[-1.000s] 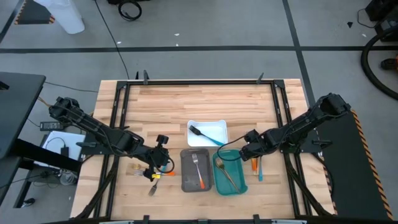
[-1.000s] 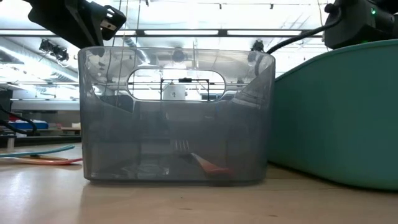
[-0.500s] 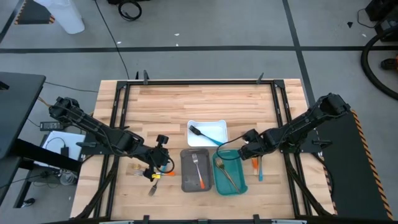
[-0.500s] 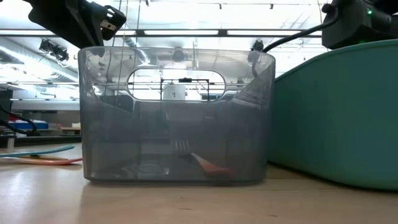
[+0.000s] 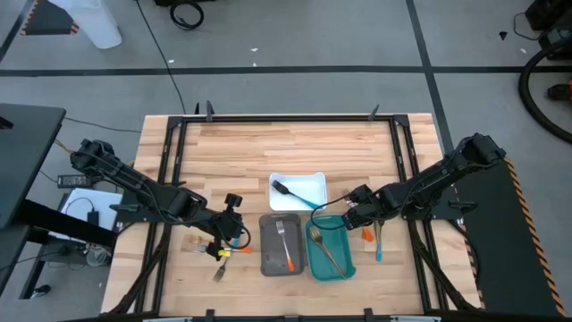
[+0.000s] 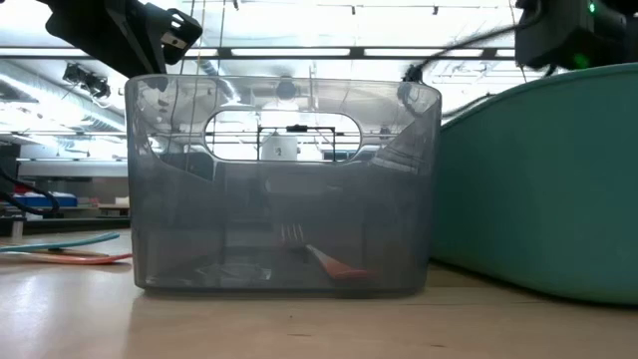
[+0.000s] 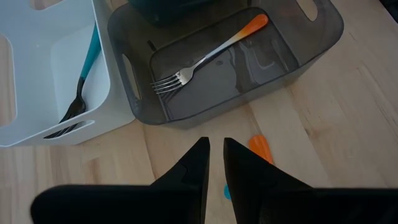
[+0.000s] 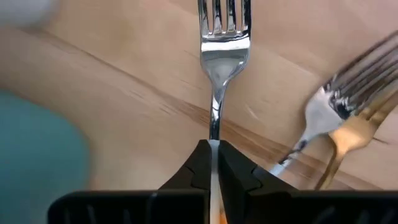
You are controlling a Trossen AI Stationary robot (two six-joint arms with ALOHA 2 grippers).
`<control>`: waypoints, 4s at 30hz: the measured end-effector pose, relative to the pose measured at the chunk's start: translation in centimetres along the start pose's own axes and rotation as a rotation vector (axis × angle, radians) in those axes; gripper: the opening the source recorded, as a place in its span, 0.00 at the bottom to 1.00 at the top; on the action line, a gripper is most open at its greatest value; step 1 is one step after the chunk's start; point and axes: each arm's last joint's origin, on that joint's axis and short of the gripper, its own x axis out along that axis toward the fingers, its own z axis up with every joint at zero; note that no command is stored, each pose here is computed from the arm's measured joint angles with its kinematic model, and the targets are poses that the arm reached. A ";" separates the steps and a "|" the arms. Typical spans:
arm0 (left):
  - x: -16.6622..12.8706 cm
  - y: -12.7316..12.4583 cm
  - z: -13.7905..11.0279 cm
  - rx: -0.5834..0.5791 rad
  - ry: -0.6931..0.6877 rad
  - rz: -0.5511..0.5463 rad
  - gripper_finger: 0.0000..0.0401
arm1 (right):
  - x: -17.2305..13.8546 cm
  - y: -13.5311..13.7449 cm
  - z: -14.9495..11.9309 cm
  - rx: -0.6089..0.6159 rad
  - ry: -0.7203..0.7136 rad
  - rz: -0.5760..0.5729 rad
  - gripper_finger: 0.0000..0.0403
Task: Sort silverware by color (type)
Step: Put the orange fork into the black bin
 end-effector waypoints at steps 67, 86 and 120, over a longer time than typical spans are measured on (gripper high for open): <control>-1.0 -2.2 2.0 -0.086 -0.238 0.170 0.14 | -5.9 16.3 3.9 -0.349 -0.713 0.758 0.05; -3.3 -2.6 1.6 -0.076 -0.282 0.171 0.14 | -5.7 19.3 3.7 -0.373 -0.700 0.763 0.05; -3.6 -2.6 1.4 -0.084 -0.271 0.150 0.14 | 1.0 19.3 0.7 -0.347 -0.256 0.686 0.05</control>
